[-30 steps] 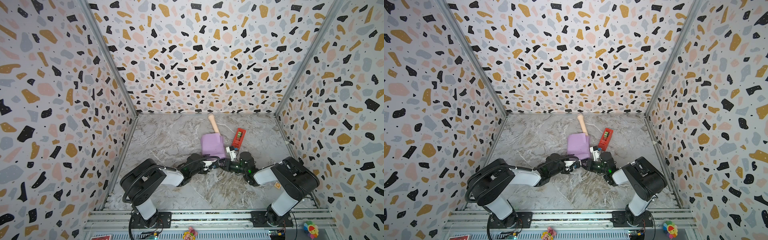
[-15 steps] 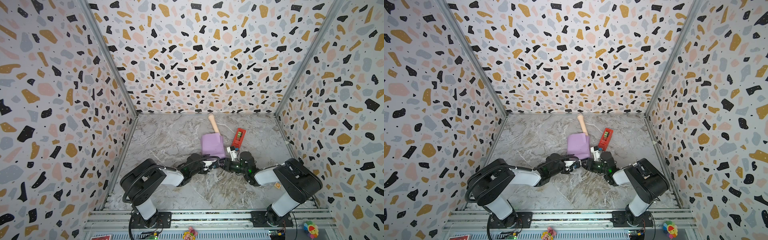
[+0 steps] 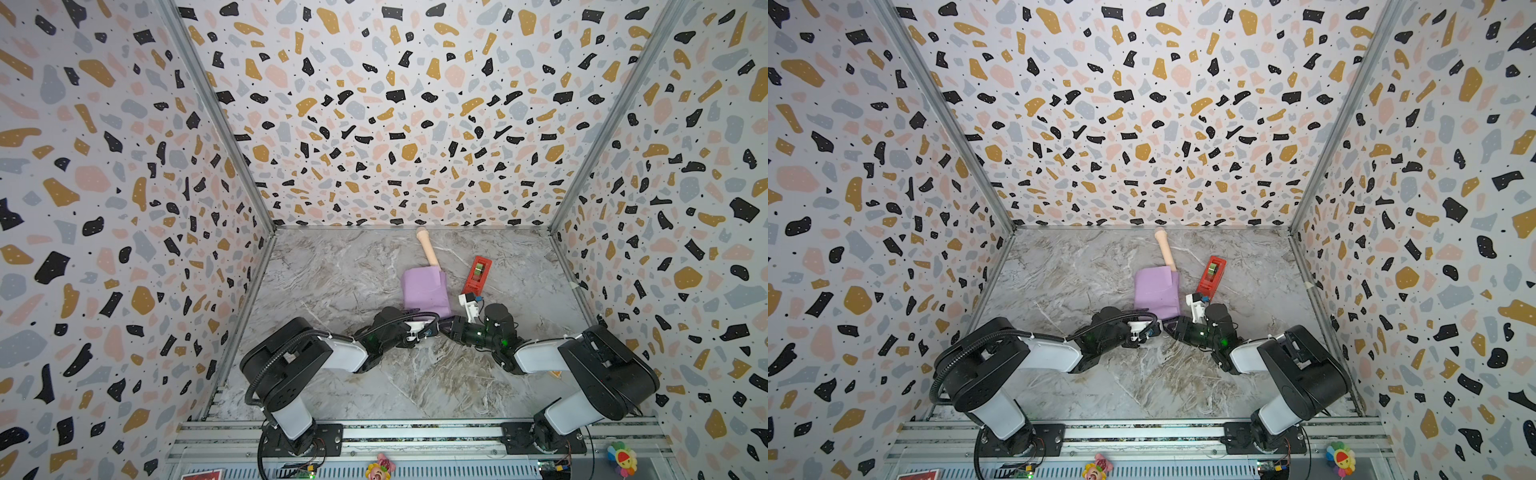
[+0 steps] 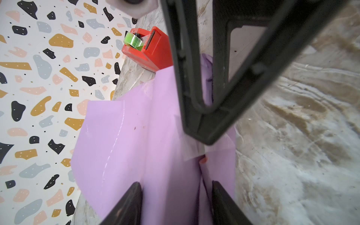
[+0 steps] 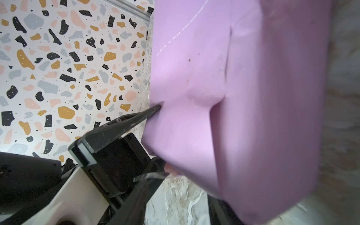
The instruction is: Wrap the gift box in paper
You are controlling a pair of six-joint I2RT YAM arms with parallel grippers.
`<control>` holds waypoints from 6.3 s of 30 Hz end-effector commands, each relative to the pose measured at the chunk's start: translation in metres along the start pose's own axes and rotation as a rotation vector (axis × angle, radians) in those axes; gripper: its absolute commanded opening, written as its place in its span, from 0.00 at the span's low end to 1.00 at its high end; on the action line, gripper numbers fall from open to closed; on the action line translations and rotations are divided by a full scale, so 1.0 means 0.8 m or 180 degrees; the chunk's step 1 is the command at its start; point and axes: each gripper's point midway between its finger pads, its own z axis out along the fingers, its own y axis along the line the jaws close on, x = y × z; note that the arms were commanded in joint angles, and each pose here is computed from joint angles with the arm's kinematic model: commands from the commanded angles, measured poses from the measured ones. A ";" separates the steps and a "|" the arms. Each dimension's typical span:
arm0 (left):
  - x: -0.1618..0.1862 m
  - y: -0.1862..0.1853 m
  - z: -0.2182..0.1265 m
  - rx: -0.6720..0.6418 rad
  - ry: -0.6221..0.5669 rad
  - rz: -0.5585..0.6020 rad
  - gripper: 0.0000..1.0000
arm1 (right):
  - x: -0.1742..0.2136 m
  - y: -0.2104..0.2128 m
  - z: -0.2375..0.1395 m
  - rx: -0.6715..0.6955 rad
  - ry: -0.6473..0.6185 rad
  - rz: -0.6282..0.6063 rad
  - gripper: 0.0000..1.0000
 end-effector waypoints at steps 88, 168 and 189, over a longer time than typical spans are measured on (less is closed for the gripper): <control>0.001 0.005 -0.003 -0.0009 0.0020 -0.0172 0.69 | -0.011 0.021 -0.019 0.0229 0.0052 -0.0580 0.07; 0.008 0.035 -0.041 0.0263 -0.0174 -0.5445 0.85 | -0.057 -0.012 -0.006 0.0621 0.0164 -0.0624 0.78; -0.073 0.089 -0.030 0.0493 -0.0798 -0.5263 0.85 | -0.091 0.068 0.013 -0.0113 -0.0067 -0.0978 0.73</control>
